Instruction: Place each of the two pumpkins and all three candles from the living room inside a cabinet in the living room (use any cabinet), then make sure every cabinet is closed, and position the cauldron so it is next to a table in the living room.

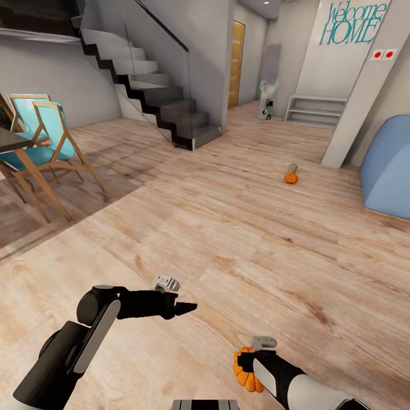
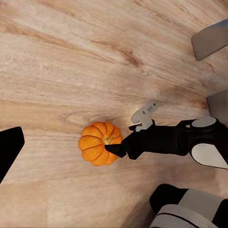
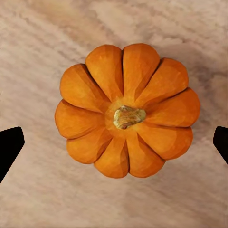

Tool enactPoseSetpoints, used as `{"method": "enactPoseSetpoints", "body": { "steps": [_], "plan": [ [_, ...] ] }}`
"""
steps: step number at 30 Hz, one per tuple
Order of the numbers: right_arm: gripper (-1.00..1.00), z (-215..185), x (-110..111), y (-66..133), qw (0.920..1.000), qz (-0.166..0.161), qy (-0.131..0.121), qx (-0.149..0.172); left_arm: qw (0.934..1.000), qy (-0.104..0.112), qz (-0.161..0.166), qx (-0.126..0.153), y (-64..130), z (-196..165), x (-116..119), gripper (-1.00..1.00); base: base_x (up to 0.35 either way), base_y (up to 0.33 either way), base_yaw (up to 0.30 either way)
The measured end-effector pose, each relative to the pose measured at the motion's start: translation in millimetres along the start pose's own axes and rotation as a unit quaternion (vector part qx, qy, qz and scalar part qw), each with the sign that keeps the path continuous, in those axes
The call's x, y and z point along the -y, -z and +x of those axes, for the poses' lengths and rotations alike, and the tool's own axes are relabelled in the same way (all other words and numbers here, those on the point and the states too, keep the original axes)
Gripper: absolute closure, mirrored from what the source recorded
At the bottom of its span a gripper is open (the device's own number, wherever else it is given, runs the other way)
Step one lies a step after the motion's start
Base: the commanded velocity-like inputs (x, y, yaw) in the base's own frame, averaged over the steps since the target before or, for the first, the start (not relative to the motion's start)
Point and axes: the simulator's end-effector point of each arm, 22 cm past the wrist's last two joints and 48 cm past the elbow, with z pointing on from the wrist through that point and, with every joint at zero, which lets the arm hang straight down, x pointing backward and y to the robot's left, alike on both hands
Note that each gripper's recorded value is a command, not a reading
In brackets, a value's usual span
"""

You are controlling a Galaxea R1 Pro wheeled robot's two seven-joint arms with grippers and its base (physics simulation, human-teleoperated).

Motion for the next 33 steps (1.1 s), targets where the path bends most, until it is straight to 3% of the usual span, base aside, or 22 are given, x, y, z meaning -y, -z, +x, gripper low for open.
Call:
{"method": "enactPoseSetpoints", "body": {
  "steps": [14, 33],
  "plan": [
    [-1.0, -7.0, 9.0, -0.8, 0.9998, 0.006, -0.005, 0.016, 1.0, 0.0, 0.001, 0.001, 0.3, -0.3, 0.0, -1.0, 0.042, 0.0, 0.0],
    [-1.0, -9.8, 5.6, -0.3, 0.9998, 0.003, -0.006, 0.02, 1.0, 0.0, 0.0, 0.0, 1.0, -0.3, -0.2, -1.0, 0.001, 0.0, 0.0]
  ]
}}
